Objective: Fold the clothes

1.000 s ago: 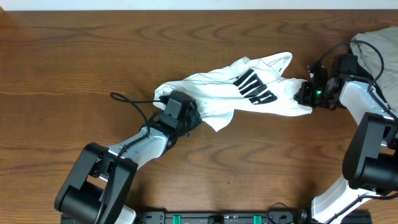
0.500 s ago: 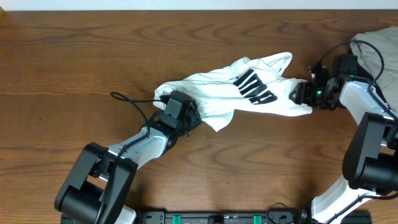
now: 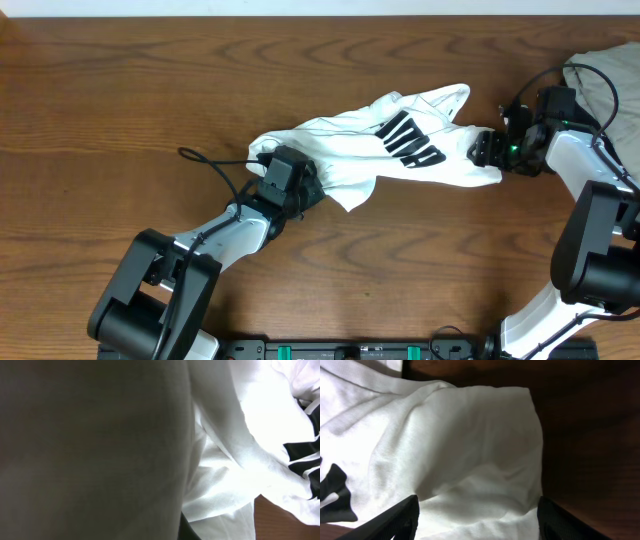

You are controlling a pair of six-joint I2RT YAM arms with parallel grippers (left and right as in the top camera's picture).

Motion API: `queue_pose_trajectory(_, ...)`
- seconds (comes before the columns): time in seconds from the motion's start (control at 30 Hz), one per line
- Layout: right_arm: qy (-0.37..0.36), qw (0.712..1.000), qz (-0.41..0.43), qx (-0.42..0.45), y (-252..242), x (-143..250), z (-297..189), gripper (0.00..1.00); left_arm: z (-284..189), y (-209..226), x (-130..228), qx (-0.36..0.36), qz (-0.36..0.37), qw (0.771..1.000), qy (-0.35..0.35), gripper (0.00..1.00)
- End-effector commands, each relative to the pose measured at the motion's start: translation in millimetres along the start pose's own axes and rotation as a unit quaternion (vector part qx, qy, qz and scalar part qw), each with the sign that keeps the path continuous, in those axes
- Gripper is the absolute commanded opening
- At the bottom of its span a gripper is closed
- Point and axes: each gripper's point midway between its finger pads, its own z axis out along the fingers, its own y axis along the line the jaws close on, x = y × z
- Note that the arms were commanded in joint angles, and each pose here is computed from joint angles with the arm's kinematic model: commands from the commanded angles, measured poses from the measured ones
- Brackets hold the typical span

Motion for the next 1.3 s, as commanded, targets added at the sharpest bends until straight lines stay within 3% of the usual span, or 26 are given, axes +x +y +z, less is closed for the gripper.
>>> queue_pose_trajectory(0.0,0.001,1.0,-0.005,-0.013,3.5,-1.0,2.5,0.73,-0.1,2.7,1.7,-0.005,0.01,1.0,0.001,0.06)
queue_pose_trajectory(0.87,0.015,0.999,-0.007,-0.033,4.9,4.7,19.4,0.7,-0.1,3.9,2.0,-0.008,0.012,1.0,0.001,0.06)
queue_pose_trajectory(0.93,0.018,0.999,-0.005,-0.035,4.9,6.2,21.6,0.64,-0.1,4.5,2.5,-0.009,0.012,1.0,0.002,0.06)
queue_pose_trajectory(1.03,0.02,0.999,0.0,-0.036,5.3,7.0,22.1,0.4,-0.2,5.0,3.7,-0.009,0.012,1.0,0.005,0.06)
queue_pose_trajectory(1.23,0.023,0.999,0.015,-0.036,5.2,8.5,21.8,0.02,-0.2,4.2,6.0,-0.007,0.012,1.0,0.011,0.06)
queue_pose_trajectory(1.27,0.023,0.999,0.018,-0.036,5.4,8.4,21.4,0.01,-0.2,3.4,7.2,-0.004,0.012,1.0,0.015,0.06)
